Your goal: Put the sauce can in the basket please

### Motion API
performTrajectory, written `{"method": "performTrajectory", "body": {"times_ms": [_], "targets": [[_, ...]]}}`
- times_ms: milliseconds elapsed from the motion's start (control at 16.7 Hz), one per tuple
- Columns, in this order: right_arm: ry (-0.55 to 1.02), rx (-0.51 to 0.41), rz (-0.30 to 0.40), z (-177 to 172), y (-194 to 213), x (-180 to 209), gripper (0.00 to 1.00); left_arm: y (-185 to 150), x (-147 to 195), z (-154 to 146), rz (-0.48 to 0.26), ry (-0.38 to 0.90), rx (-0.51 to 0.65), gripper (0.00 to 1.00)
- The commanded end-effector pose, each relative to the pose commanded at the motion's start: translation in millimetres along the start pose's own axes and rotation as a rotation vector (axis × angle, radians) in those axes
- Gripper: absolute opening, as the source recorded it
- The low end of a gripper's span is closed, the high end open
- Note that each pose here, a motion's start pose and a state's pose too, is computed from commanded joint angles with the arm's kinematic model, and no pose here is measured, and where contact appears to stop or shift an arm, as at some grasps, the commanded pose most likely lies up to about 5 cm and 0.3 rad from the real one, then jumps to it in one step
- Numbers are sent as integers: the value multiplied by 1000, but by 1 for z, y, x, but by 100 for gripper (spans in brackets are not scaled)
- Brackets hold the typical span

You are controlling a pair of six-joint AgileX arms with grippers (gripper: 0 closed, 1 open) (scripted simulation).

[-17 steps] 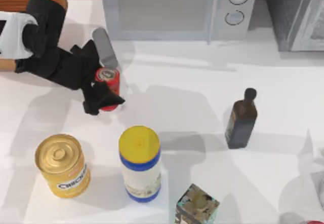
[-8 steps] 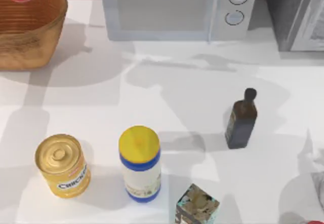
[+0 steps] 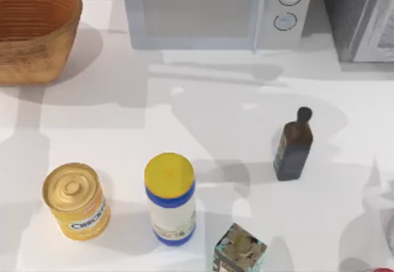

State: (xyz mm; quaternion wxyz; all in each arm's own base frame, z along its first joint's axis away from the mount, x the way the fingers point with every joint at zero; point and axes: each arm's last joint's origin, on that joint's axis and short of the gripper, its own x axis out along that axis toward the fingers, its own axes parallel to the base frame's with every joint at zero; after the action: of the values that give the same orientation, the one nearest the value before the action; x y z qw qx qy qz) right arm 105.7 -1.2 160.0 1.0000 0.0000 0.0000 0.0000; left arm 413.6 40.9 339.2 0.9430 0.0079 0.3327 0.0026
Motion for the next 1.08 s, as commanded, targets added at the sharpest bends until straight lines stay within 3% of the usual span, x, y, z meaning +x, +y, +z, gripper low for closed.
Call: {"method": "performTrajectory", "body": {"times_ms": [180,840,1080], "targets": [[0,0,0,0,0,0,100,-2,0,0,-3,-1,6,0],[0,0,0,0,0,0,100,0,59,-14,0,-1,1,0],[0,0,0,0,0,0,100,0,63,-15,0,0,0,0]]}}
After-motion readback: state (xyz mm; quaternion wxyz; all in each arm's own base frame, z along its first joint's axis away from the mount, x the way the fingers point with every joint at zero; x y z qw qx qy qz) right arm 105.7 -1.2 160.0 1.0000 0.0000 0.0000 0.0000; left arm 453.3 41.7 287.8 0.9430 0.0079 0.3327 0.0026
